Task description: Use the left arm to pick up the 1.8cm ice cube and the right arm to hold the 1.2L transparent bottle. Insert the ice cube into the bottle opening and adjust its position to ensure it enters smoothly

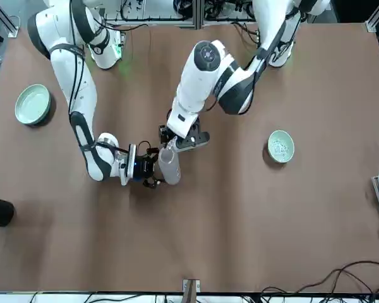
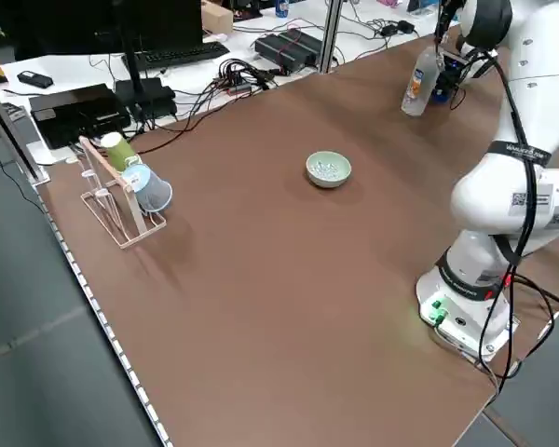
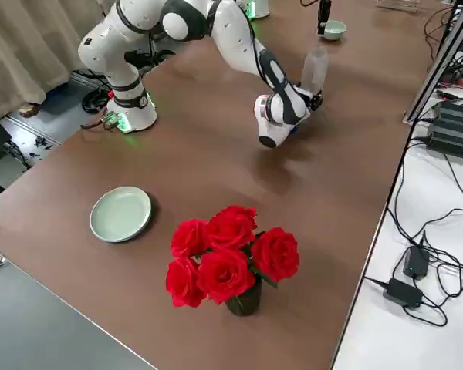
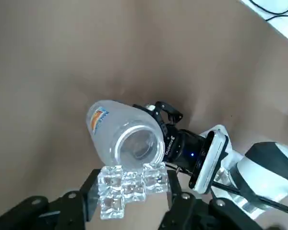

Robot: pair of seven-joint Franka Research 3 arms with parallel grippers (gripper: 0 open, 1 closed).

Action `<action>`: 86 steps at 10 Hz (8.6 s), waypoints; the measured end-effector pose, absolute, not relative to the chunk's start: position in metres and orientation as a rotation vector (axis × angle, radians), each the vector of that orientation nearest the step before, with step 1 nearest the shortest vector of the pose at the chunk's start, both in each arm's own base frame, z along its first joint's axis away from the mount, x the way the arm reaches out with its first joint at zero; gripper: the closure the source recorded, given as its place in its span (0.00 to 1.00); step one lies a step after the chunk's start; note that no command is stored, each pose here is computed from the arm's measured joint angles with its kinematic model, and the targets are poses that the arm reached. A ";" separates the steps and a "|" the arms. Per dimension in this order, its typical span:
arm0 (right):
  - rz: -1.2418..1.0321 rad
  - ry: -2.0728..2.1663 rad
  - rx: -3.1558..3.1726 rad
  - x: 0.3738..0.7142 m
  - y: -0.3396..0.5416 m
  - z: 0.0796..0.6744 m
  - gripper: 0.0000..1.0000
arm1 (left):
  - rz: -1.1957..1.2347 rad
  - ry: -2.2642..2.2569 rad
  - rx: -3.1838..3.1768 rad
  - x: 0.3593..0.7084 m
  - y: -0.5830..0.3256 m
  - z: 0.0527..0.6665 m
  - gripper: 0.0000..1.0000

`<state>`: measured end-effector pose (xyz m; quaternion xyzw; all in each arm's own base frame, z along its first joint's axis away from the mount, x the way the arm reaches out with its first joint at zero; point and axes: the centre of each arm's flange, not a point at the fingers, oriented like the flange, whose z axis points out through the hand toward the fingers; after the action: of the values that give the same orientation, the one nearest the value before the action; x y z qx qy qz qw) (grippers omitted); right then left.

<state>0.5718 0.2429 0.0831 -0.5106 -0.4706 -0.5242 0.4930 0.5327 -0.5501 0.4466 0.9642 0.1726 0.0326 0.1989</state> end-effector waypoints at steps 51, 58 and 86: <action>-1.238 -1.223 -1.263 0.587 0.154 0.082 0.00 | 0.112 0.266 2.981 0.578 -0.442 0.490 0.00; -0.850 -1.287 -1.500 0.634 0.029 0.245 0.00 | 0.133 0.001 3.062 0.552 -0.274 0.550 0.00; -0.049 0.098 -3.104 0.581 -0.072 0.612 0.00 | 0.085 -0.035 3.095 0.554 -0.048 0.617 0.00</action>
<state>0.5815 -0.0723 0.6124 -0.9992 0.0317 -0.0159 0.0179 0.5543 -0.0484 0.6166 0.9993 -0.0113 0.0274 0.0228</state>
